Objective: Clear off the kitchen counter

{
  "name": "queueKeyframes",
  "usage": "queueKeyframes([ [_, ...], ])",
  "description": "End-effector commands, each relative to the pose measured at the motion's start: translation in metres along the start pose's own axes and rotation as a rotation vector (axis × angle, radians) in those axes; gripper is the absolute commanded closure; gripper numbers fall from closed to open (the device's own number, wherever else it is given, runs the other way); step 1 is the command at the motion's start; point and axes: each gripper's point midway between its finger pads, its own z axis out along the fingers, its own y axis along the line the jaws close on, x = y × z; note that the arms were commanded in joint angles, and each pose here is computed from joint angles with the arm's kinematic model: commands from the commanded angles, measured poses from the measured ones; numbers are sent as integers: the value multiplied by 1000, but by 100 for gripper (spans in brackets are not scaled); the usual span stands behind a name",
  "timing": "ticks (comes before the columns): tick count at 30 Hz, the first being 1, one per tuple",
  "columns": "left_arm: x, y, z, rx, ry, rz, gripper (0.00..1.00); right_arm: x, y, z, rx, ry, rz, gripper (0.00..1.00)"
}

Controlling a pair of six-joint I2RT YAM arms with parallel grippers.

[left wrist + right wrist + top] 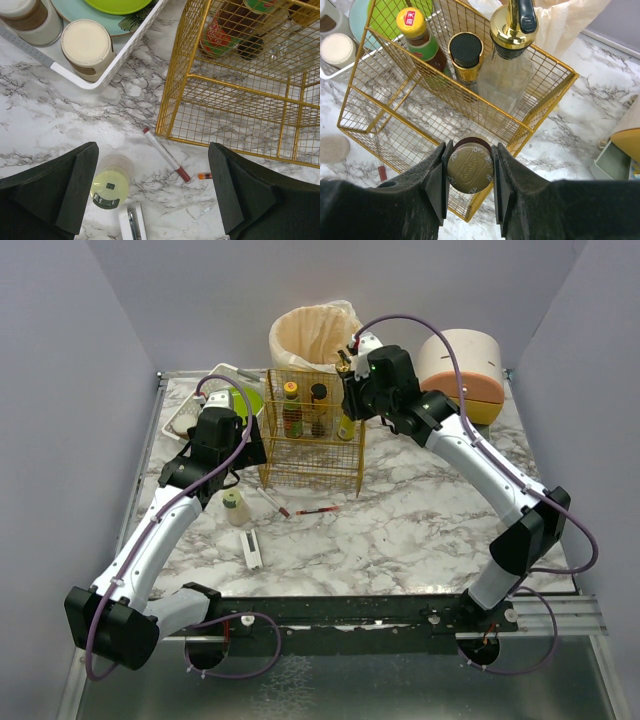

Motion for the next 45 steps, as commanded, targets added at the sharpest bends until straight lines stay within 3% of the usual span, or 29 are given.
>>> queueKeyframes([
  [1, -6, 3, -4, -2, -30, -19, 1, -27, 7, 8, -5, -102, 14, 100],
  [31, -1, 5, -3, -10, -22, -18, 1, 83, 6, 87, 112, 140, 30, 98],
  [35, -1, 6, -2, -13, -21, -17, 1, 90, 6, 90, 119, 159, 29, 87],
  [40, -1, 7, -2, -20, -23, -18, 1, 94, 8, 90, 109, 167, 36, 56],
  [45, -1, 8, -3, -21, -25, -15, 1, 86, 10, 85, 97, 150, 42, 47],
])
